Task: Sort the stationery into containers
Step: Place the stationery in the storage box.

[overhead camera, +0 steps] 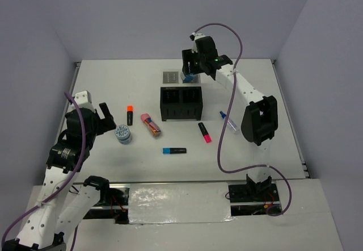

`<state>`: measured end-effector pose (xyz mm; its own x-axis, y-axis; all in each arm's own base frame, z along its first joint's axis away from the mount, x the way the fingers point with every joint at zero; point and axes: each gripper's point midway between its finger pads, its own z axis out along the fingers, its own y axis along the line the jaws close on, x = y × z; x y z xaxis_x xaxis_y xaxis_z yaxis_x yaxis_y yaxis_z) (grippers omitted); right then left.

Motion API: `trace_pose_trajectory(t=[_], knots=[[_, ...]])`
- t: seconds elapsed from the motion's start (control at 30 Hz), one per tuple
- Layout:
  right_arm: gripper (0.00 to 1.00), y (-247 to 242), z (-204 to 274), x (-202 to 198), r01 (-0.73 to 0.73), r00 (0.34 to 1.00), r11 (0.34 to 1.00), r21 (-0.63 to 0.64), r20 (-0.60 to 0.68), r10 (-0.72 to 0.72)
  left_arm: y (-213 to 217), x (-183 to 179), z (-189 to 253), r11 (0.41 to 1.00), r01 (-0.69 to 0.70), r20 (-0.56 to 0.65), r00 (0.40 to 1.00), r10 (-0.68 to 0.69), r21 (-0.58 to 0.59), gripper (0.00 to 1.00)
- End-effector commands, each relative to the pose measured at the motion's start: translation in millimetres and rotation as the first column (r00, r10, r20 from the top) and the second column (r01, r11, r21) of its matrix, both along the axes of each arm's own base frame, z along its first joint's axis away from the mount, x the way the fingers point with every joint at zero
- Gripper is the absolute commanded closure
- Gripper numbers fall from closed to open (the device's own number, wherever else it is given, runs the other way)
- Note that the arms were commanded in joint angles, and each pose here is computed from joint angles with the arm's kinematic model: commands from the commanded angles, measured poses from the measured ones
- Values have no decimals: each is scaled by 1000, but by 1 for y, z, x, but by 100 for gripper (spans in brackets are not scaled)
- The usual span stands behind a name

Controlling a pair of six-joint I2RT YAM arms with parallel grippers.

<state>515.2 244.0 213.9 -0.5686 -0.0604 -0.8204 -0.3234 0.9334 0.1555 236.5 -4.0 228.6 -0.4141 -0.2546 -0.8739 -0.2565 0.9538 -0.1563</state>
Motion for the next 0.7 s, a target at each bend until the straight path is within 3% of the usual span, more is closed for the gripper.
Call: trace_pose_trajectory(t=[0.0,0.67], knots=[[100,4,51,9,3,990,1000,-10,139,-2,-3,7,17,1000,25,64,998,-25,4,1],[99,-12,27,4,57,996,995,-83,71,-51,-4,8,17,999,35,64,997,-35,2,1]])
